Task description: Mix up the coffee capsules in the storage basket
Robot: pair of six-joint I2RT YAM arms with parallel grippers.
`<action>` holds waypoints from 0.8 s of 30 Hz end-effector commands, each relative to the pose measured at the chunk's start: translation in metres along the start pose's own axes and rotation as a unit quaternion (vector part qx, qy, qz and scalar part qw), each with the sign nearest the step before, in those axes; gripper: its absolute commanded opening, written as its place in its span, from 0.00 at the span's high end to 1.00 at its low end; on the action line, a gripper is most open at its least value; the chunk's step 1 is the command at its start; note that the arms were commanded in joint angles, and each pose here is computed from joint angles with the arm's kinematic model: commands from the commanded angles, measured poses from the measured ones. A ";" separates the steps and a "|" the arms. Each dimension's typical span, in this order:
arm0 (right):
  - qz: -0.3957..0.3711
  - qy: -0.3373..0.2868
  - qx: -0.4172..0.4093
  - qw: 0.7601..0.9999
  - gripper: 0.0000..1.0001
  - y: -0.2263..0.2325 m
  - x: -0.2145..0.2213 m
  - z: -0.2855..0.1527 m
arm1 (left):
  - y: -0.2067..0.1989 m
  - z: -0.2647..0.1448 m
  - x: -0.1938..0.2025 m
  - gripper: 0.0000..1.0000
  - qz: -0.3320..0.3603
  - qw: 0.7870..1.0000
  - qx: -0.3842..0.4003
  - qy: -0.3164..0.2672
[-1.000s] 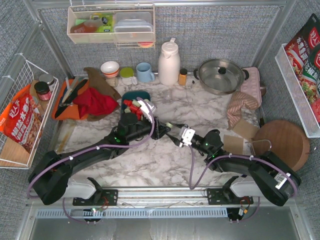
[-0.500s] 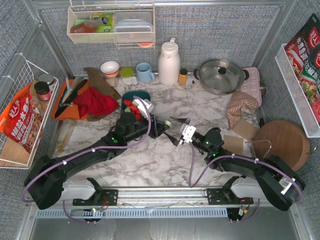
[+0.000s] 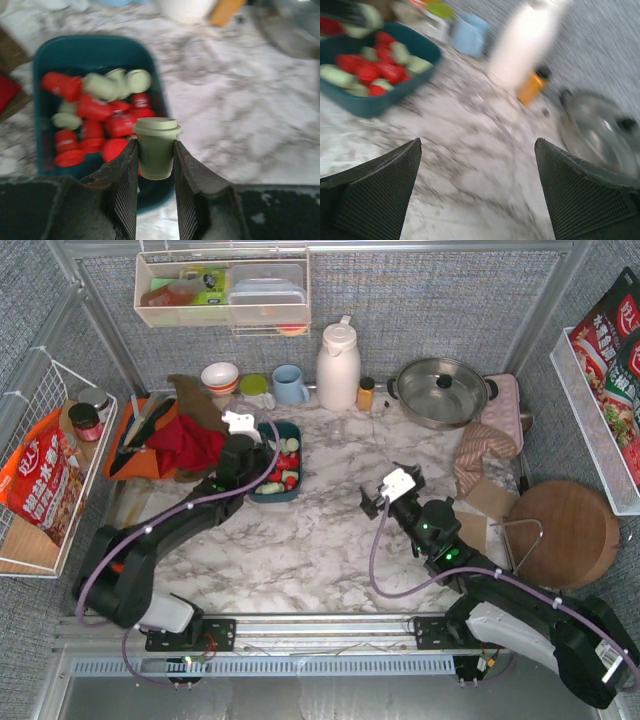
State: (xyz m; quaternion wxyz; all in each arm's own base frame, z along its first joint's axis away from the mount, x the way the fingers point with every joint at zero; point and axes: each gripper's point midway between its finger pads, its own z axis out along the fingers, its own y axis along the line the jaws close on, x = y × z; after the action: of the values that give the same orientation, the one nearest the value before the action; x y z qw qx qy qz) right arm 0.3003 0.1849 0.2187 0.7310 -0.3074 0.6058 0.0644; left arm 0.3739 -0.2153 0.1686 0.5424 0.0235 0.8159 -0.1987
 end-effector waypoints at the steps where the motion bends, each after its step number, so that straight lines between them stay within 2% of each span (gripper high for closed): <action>1: 0.063 0.157 0.234 0.957 0.01 -0.071 0.058 -0.042 | 0.048 0.033 0.006 0.69 -0.013 0.996 -0.082 0.007; 4: 0.096 0.238 0.348 0.902 0.01 -0.101 0.089 -0.082 | 0.068 0.047 0.018 0.57 -0.031 0.992 -0.115 0.028; 6: 0.109 0.266 0.395 0.873 0.01 -0.114 0.106 -0.104 | 0.073 0.048 0.023 0.44 -0.035 0.991 -0.123 0.036; 8: 0.120 0.282 0.424 0.852 0.01 -0.121 0.124 -0.123 | 0.076 0.044 0.023 0.29 -0.037 0.990 -0.133 0.035; 10: 0.132 0.288 0.451 0.835 0.01 -0.126 0.142 -0.140 | 0.079 0.038 0.021 0.04 -0.039 0.989 -0.140 0.027; 11: 0.137 0.289 0.463 0.827 0.01 -0.128 0.150 -0.147 | 0.078 0.033 0.016 0.01 -0.041 0.989 -0.138 0.019; 16: 0.162 0.287 0.498 0.802 0.01 -0.135 0.174 -0.167 | 0.075 0.010 0.012 0.01 -0.053 0.991 -0.122 -0.001; 24: 0.157 0.270 0.470 0.826 0.01 -0.150 0.184 -0.144 | 0.100 -0.039 0.002 0.01 -0.079 0.979 -0.162 -0.094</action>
State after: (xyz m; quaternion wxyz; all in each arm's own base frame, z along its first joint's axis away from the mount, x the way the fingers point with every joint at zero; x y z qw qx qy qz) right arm 0.2719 -0.0688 0.0776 0.5289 0.1772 0.7989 -0.2251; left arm 0.3637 -0.1278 0.1271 0.5459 -0.1079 0.8230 -0.1142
